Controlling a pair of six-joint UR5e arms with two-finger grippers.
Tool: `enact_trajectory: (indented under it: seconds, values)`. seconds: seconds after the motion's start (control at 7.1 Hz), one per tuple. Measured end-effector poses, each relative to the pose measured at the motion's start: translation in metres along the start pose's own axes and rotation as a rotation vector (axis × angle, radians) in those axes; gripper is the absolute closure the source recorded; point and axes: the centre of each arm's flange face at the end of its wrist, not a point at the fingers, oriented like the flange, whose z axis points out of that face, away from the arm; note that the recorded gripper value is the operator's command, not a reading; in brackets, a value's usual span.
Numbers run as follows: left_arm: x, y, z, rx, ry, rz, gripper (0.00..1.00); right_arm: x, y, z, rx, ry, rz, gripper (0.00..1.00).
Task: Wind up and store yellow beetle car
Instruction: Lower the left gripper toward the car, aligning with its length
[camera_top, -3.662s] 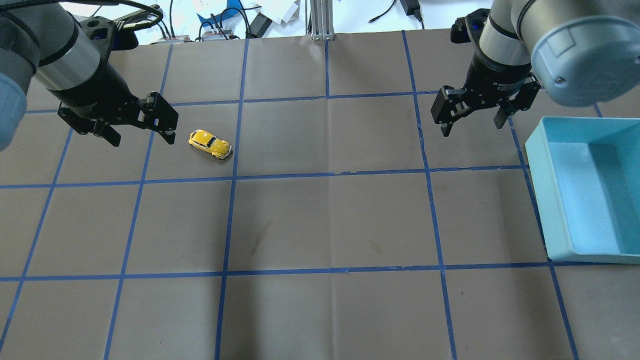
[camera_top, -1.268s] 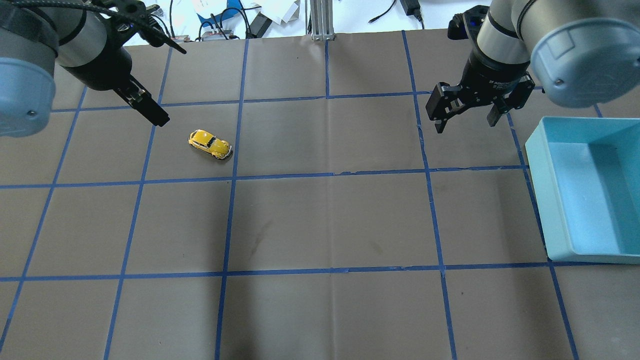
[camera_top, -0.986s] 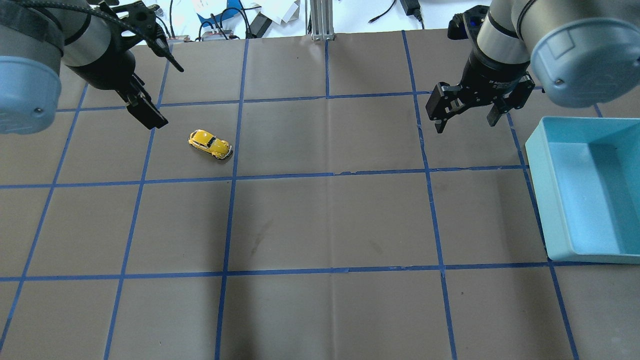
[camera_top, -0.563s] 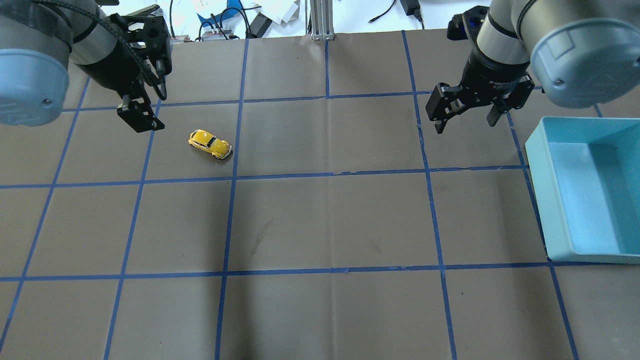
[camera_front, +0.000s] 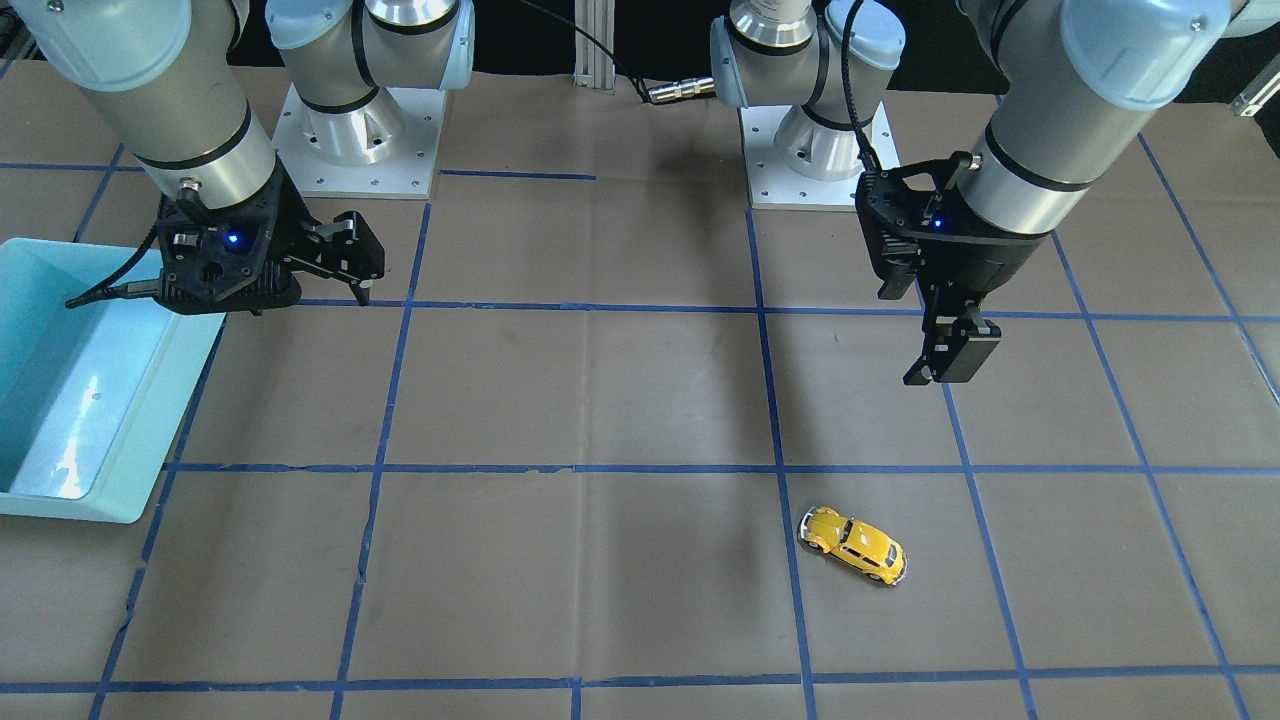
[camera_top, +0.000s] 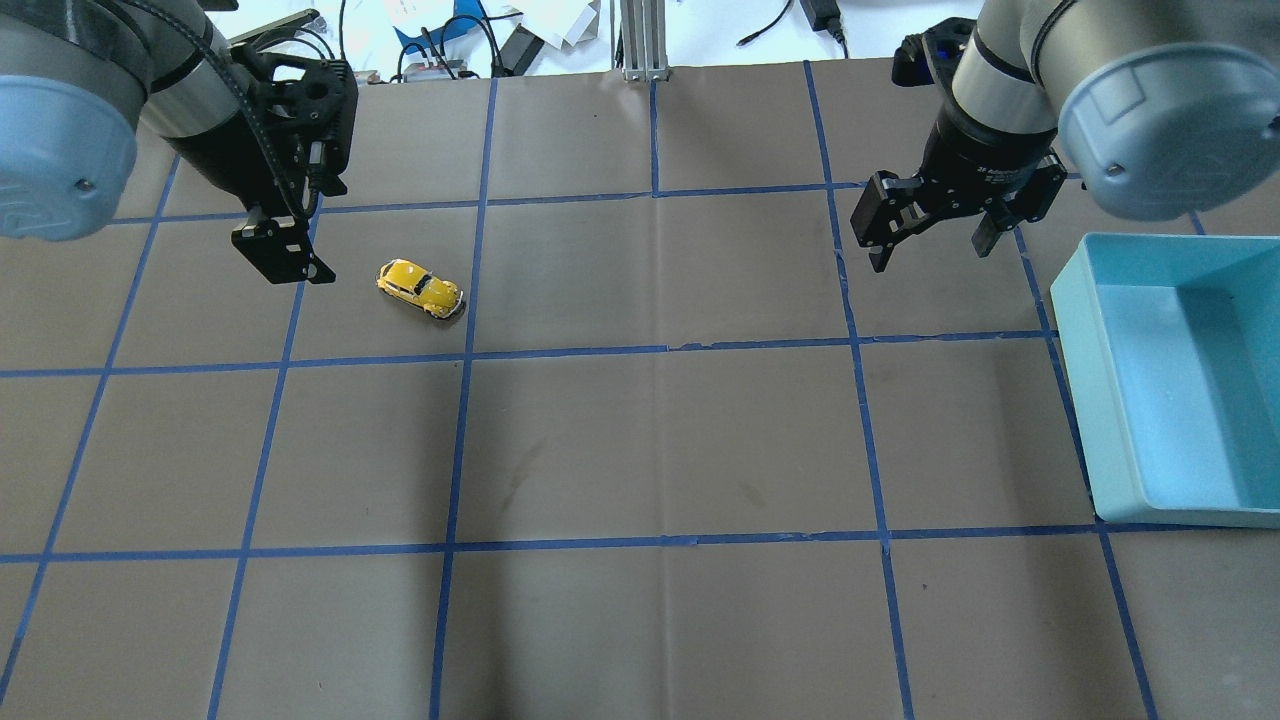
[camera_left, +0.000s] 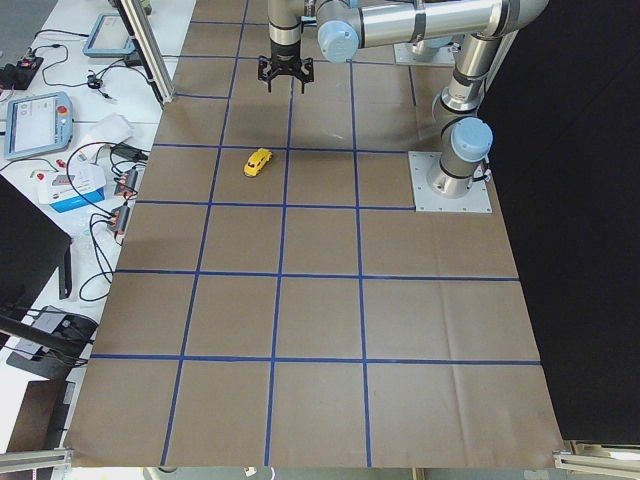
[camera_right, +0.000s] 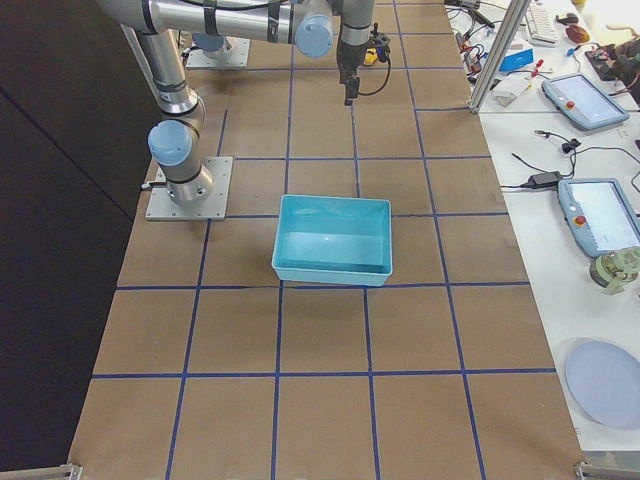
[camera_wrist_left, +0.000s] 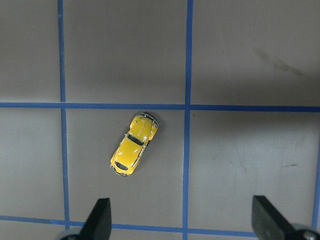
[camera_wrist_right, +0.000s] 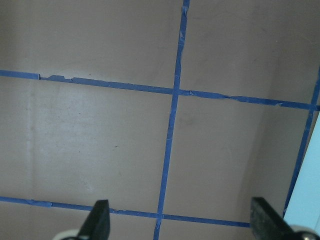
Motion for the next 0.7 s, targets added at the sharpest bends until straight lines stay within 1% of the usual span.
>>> enact_trajectory:
  seconds: [0.14,0.42,0.56,0.7]
  values:
    - [-0.011,0.002,0.003,-0.004,0.006,0.065,0.0,0.0,0.0,0.0,0.0,0.0,0.0,0.0]
    - [-0.042,0.006,0.011,-0.01,0.014,0.235,0.0,0.0,0.0,0.0,0.0,0.0,0.0,0.0]
    - [-0.056,0.008,0.021,-0.006,0.027,0.297,0.0,0.0,0.0,0.0,0.0,0.0,-0.001,0.0]
    - [-0.066,0.009,0.035,0.001,0.045,0.332,0.0,0.0,0.0,0.0,0.0,0.0,-0.002,0.0]
